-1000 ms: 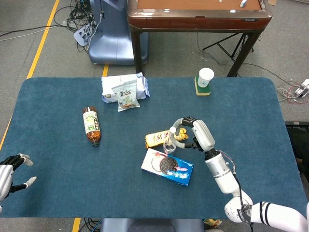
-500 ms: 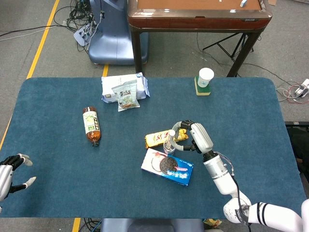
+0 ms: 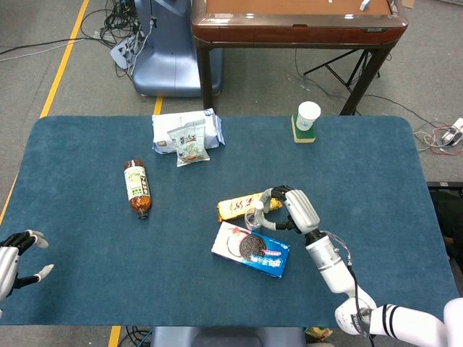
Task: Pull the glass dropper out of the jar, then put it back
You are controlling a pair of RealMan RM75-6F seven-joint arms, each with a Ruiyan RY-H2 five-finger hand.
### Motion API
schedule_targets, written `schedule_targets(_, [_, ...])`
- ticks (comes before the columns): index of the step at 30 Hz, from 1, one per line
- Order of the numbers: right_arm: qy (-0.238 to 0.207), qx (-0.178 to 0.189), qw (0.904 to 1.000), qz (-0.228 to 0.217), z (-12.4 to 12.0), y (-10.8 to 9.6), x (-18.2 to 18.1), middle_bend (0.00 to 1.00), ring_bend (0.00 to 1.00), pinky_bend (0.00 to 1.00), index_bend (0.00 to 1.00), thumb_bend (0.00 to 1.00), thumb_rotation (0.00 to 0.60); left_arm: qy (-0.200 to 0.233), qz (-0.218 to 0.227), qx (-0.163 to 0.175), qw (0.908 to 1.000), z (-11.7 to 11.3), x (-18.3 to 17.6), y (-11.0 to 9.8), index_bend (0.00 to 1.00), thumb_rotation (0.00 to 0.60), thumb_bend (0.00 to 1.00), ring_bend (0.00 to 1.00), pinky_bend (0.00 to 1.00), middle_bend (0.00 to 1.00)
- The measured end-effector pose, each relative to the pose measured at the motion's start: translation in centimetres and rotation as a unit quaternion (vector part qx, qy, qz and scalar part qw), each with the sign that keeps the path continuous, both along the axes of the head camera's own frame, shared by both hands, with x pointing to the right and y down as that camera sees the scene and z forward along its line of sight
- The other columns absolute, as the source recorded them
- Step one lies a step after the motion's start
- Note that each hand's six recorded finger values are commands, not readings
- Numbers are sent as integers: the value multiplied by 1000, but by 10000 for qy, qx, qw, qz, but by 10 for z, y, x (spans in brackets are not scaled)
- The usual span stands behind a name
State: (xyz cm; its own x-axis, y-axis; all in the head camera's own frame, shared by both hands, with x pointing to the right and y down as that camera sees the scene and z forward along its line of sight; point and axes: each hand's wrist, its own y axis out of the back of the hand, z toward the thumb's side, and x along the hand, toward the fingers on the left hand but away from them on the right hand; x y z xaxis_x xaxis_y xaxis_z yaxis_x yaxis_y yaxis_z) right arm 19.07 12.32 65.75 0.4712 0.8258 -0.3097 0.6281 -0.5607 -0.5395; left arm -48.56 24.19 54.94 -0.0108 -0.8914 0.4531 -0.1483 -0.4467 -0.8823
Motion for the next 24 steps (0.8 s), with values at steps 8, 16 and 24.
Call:
schedule_targets(8, [88,-73,9999,-73,12,5,-4,629,444,352,736,539,600,3,-7,8,10000,0,0,0,451,600,170,304,441,352])
schedule_targets(16, [146,-98,9997,-148,18,7,-10,629,443,352,736,539,600,15,-21,17,10000,-1,-1,0,451,600,169,303,441,352])
schedule_targets(24, [208,-122,9995,-198,22,7,-10,619,443,352,736,539,600,24,-34,22,10000,-2,-2,0,451,600,170,304,441,352])
